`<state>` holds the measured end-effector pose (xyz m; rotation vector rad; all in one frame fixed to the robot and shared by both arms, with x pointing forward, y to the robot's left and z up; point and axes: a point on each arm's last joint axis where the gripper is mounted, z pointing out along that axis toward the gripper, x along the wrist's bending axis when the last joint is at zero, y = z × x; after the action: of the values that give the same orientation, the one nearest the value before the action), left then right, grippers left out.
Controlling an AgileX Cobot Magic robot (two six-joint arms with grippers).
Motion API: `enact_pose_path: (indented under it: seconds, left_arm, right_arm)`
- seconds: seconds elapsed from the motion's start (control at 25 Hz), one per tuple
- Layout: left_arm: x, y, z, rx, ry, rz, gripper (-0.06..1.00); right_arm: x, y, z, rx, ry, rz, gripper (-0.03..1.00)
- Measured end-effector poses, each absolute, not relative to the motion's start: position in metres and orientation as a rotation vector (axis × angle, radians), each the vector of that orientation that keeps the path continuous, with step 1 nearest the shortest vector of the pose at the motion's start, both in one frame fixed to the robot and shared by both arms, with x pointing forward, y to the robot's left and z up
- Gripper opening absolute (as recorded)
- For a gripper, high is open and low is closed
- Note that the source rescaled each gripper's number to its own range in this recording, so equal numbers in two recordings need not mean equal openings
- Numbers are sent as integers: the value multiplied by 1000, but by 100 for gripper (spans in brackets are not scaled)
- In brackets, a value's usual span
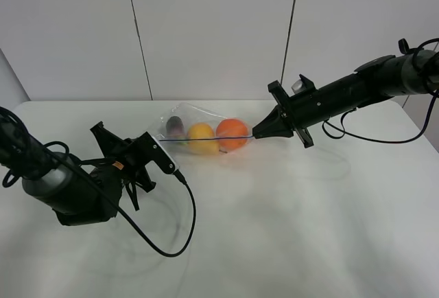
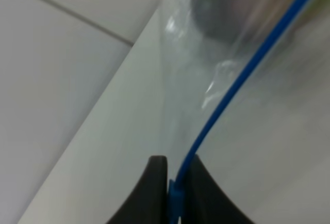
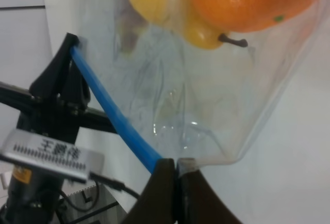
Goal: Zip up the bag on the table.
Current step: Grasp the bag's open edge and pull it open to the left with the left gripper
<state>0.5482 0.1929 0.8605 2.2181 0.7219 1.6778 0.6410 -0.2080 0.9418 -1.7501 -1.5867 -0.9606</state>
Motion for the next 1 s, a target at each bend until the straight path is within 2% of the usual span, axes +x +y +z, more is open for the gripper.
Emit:
enact_pose_path:
  seconds: [0.24, 1.0]
  left_arm:
    - [555, 210, 861, 2220, 744, 1700, 0]
    - [559, 216, 862, 2224, 694, 1702, 1]
  right_arm:
    - [641, -208, 942, -1751, -1587, -961, 0]
    - [641, -208, 942, -1754, -1583, -965, 0]
